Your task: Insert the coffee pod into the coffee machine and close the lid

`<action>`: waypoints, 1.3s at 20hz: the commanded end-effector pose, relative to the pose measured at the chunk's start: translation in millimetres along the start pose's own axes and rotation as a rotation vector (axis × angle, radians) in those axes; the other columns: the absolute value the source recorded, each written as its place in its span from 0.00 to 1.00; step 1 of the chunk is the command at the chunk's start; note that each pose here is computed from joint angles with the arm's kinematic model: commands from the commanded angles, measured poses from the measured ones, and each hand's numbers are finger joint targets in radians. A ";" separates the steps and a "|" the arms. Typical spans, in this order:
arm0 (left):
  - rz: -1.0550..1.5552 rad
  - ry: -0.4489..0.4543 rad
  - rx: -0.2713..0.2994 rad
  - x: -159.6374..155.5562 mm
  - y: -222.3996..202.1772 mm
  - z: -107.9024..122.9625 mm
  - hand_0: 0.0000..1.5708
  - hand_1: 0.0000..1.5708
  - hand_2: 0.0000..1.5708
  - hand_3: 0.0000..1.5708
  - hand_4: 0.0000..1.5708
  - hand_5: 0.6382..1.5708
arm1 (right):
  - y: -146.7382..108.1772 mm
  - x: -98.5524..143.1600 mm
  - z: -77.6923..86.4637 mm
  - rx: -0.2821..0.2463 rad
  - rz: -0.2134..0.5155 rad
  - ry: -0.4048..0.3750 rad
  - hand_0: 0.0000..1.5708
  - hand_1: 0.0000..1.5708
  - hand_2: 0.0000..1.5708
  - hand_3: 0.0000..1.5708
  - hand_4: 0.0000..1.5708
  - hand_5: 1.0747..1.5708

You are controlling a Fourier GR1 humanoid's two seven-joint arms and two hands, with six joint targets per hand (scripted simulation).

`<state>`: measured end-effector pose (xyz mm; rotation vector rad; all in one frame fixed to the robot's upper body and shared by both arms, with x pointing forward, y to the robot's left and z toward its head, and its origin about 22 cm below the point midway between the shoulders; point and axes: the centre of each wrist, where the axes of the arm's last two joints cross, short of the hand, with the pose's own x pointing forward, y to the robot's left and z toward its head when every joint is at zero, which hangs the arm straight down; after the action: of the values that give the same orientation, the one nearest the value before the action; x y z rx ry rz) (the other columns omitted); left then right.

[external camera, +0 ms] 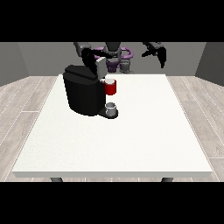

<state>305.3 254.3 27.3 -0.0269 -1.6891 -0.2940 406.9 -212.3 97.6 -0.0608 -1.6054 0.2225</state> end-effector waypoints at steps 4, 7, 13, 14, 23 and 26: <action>-0.016 -0.029 0.002 3.6 -6.3 -4.0 0.00 0.00 0.00 0.00 0.23 1.00 | 15.9 43.0 -14.4 0.073 0.072 -0.099 0.00 0.00 0.00 0.00 0.00 1.00; -0.007 -0.037 -0.028 -0.7 -11.3 -3.8 0.00 0.00 0.00 0.00 0.24 1.00 | 45.3 47.7 -12.4 0.081 0.066 -0.117 0.00 0.00 0.00 0.00 0.00 1.00; -0.026 -0.022 -0.089 10.2 -20.8 -10.5 0.00 0.00 0.00 0.00 0.23 1.00 | 39.8 72.5 -13.8 0.052 0.163 -0.144 0.00 0.00 0.00 0.00 0.06 1.00; -0.033 -0.043 -0.101 14.3 -18.6 -17.1 0.00 0.00 0.00 0.00 0.24 1.00 | 36.1 101.0 -18.2 0.031 0.182 -0.175 0.00 0.00 0.00 0.00 0.05 1.00; -0.032 -0.139 -0.135 29.1 -23.3 -29.5 0.00 0.00 0.00 0.00 0.26 1.00 | 19.8 133.7 -10.9 -0.030 0.224 -0.223 0.00 0.00 0.00 0.00 0.08 1.00; -0.035 -0.183 -0.151 44.6 -31.0 -41.6 0.00 0.00 0.00 0.00 0.25 1.00 | 9.4 149.3 -5.2 -0.048 0.253 -0.257 0.00 0.00 0.00 0.00 0.06 1.00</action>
<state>325.9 214.4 58.6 -0.1284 -1.8039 -0.4443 407.9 -233.3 205.3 -0.4180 -1.5613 0.2130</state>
